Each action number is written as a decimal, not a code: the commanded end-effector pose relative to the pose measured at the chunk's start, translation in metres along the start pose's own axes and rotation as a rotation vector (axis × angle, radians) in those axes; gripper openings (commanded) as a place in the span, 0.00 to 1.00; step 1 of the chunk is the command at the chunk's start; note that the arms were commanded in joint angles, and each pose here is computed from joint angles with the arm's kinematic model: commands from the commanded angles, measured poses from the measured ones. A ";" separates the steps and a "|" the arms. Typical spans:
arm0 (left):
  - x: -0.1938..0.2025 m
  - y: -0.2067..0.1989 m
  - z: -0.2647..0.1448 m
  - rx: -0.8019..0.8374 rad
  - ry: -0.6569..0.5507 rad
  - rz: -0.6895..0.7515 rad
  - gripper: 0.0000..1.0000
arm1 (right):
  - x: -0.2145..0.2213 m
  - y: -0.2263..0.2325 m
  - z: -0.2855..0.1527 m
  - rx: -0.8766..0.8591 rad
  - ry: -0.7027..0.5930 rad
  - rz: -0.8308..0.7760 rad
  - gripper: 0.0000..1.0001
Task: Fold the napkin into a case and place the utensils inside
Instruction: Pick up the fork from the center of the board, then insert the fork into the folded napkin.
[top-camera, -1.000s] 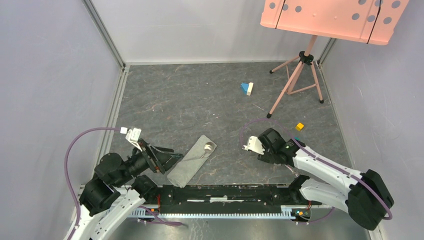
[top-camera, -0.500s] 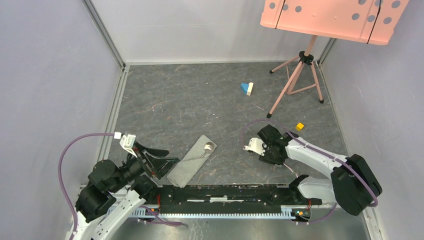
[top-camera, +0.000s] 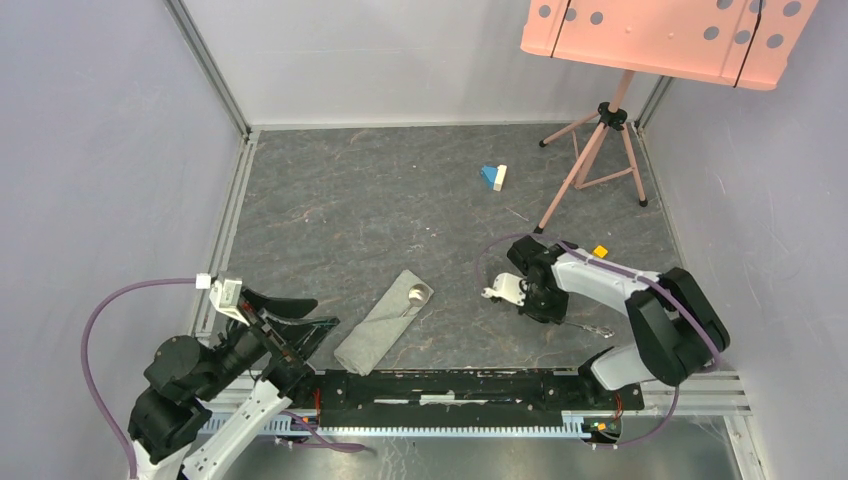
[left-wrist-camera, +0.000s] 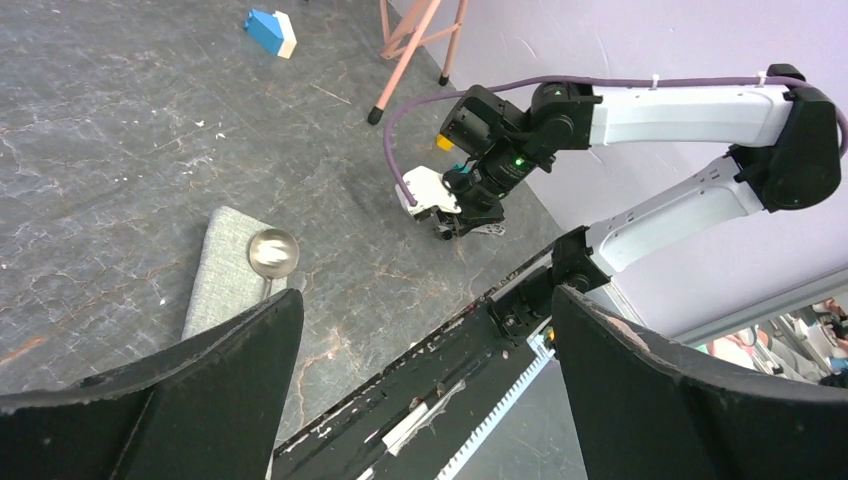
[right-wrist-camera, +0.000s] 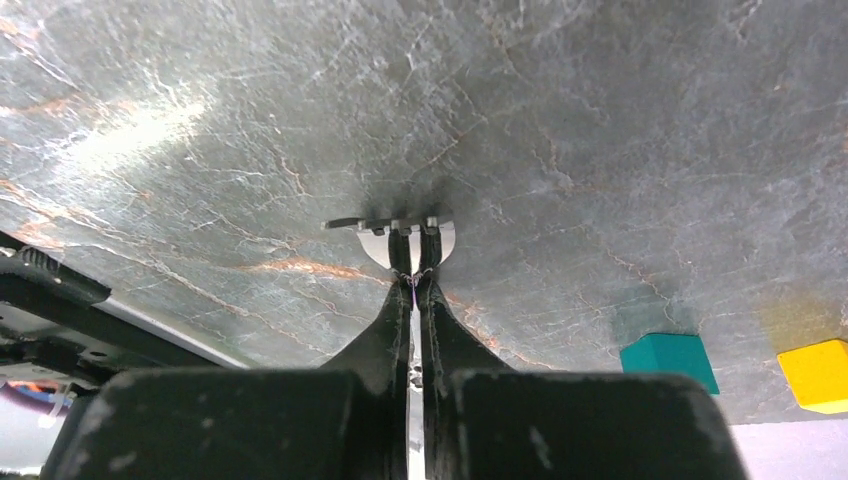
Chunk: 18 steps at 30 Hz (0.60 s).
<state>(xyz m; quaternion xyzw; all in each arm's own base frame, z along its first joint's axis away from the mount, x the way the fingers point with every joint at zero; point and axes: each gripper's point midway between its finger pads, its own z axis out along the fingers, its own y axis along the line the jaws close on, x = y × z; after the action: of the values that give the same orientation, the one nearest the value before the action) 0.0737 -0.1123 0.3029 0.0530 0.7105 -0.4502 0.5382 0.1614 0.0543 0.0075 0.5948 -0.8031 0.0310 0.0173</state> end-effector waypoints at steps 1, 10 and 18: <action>-0.009 -0.001 -0.009 0.001 -0.042 0.038 1.00 | -0.042 0.007 0.013 -0.105 -0.160 -0.016 0.01; 0.007 0.010 0.012 -0.049 0.018 -0.072 1.00 | -0.066 -0.069 -0.034 0.303 -0.295 0.338 0.00; 0.045 0.058 0.043 -0.311 0.142 -0.253 0.98 | -0.128 -0.093 -0.106 0.315 -0.643 0.631 0.00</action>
<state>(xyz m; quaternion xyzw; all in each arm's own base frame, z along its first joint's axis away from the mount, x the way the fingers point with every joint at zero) 0.1010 -0.1245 0.2607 -0.0124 0.7727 -0.4214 0.4745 0.2584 0.1191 0.0625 0.3973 -0.8916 0.0401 -0.2135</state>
